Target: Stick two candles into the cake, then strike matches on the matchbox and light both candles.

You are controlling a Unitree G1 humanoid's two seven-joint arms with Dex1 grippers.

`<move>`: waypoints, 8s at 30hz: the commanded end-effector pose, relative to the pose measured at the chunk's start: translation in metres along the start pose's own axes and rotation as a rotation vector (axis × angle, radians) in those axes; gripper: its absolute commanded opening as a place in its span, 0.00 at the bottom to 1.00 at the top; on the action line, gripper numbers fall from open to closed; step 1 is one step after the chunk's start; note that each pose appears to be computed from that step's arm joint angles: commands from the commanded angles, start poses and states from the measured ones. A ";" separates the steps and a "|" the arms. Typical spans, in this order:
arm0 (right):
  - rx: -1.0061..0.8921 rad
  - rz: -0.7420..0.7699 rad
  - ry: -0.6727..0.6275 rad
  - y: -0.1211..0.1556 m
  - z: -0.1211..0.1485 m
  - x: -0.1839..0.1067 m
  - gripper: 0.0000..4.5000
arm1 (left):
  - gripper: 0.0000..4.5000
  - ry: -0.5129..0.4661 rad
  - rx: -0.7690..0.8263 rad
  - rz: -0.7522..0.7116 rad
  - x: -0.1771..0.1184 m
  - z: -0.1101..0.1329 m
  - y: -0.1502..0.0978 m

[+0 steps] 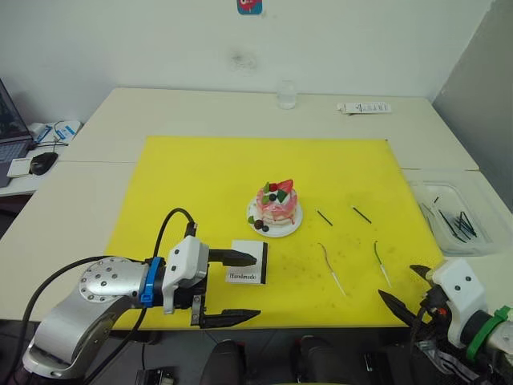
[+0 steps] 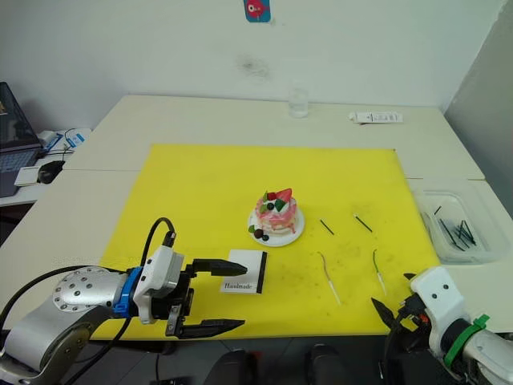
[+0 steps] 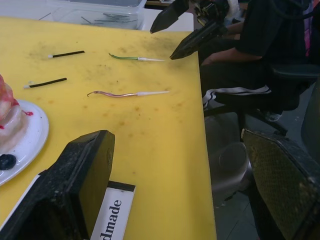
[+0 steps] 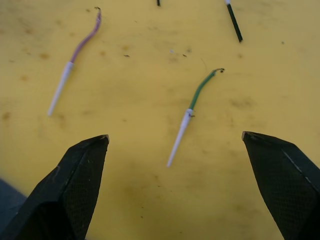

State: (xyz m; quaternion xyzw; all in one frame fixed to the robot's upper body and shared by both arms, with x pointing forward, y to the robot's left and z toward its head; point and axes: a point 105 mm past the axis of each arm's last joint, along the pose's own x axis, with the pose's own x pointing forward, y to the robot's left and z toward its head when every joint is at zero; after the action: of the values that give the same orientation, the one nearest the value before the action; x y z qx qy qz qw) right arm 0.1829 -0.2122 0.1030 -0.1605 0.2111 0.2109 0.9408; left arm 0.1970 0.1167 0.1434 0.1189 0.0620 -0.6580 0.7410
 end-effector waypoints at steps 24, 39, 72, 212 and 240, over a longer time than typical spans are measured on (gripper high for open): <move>0.143 -0.050 -0.010 0.004 -0.018 0.019 0.01 | 1.00 -0.001 -0.003 -0.006 0.007 -0.002 -0.011; 0.228 0.091 -0.331 0.003 0.054 0.001 0.01 | 1.00 -0.057 -0.251 0.106 0.000 0.009 0.014; 0.508 0.890 -0.572 0.073 0.204 0.019 0.01 | 1.00 -0.793 -0.831 -0.016 0.026 0.121 0.064; -0.221 0.363 -0.529 0.057 0.156 0.040 0.87 | 0.99 -0.312 -0.050 0.567 -0.043 0.050 0.120; -0.098 0.165 -0.146 0.063 0.028 0.055 0.87 | 0.99 -0.071 -0.012 -0.108 0.015 0.029 -0.003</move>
State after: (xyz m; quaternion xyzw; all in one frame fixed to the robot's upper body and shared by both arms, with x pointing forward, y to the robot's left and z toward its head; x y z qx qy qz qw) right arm 0.2075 -0.1314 0.0836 -0.1673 0.1551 0.3098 0.9230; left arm 0.1966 0.0971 0.1631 0.0777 0.0614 -0.6922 0.7148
